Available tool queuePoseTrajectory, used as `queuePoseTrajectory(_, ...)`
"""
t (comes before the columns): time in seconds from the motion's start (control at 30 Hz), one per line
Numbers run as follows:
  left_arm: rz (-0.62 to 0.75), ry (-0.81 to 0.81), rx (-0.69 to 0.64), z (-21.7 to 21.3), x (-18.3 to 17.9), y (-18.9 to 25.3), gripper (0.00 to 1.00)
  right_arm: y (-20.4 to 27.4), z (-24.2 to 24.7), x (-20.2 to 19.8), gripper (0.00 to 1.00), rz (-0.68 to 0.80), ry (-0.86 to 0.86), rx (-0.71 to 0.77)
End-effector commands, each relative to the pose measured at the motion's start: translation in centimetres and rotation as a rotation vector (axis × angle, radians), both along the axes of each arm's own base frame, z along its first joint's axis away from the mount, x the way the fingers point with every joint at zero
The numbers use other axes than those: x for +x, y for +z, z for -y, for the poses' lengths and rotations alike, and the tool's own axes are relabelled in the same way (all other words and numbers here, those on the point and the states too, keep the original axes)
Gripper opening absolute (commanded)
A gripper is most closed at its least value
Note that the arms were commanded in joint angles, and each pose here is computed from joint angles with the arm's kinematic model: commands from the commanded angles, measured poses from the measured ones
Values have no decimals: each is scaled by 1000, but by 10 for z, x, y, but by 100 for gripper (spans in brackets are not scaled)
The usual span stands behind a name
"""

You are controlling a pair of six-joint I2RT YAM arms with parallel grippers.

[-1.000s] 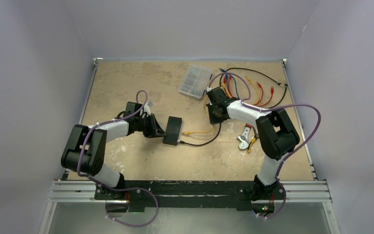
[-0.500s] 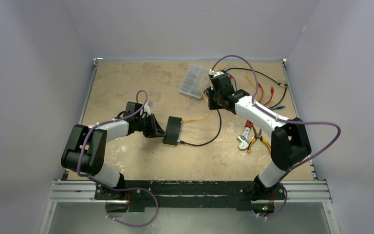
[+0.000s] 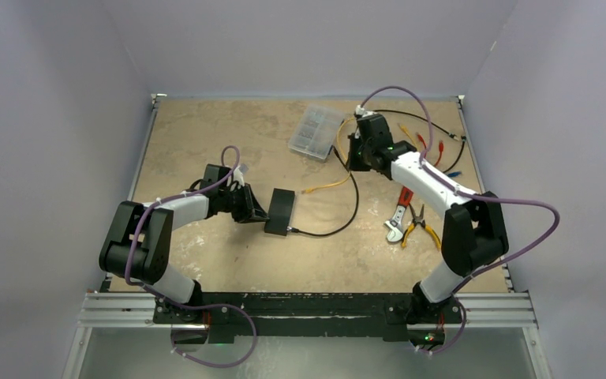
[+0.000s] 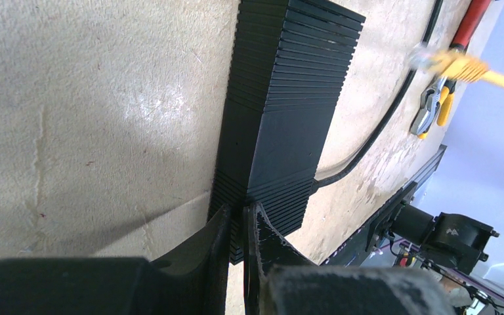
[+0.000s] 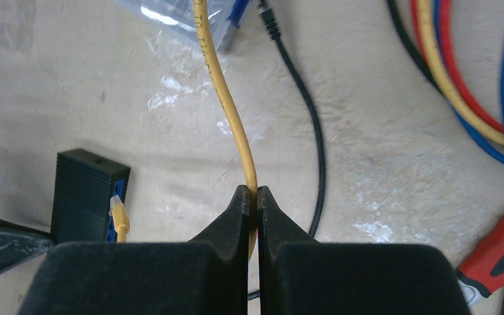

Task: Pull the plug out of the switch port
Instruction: Pick up the connector from the center of the board, then place the connector at the center of the board.

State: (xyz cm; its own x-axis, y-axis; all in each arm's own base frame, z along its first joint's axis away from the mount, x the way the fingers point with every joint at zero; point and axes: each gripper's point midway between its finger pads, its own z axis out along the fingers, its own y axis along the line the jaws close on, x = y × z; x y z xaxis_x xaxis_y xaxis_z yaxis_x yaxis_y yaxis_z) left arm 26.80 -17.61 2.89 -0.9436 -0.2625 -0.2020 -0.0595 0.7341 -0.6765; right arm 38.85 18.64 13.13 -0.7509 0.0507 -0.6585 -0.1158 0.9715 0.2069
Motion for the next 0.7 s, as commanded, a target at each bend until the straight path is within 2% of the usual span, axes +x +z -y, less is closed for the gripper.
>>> queuePoseTrajectory(0.0,-91,42,274,-46,-20,-54,0,49,21,18,0,118,-78,139)
queuePoseTrajectory(0.67,-88,41,267,-45,-21,-54,0,31,144,11,0,90,-399,406)
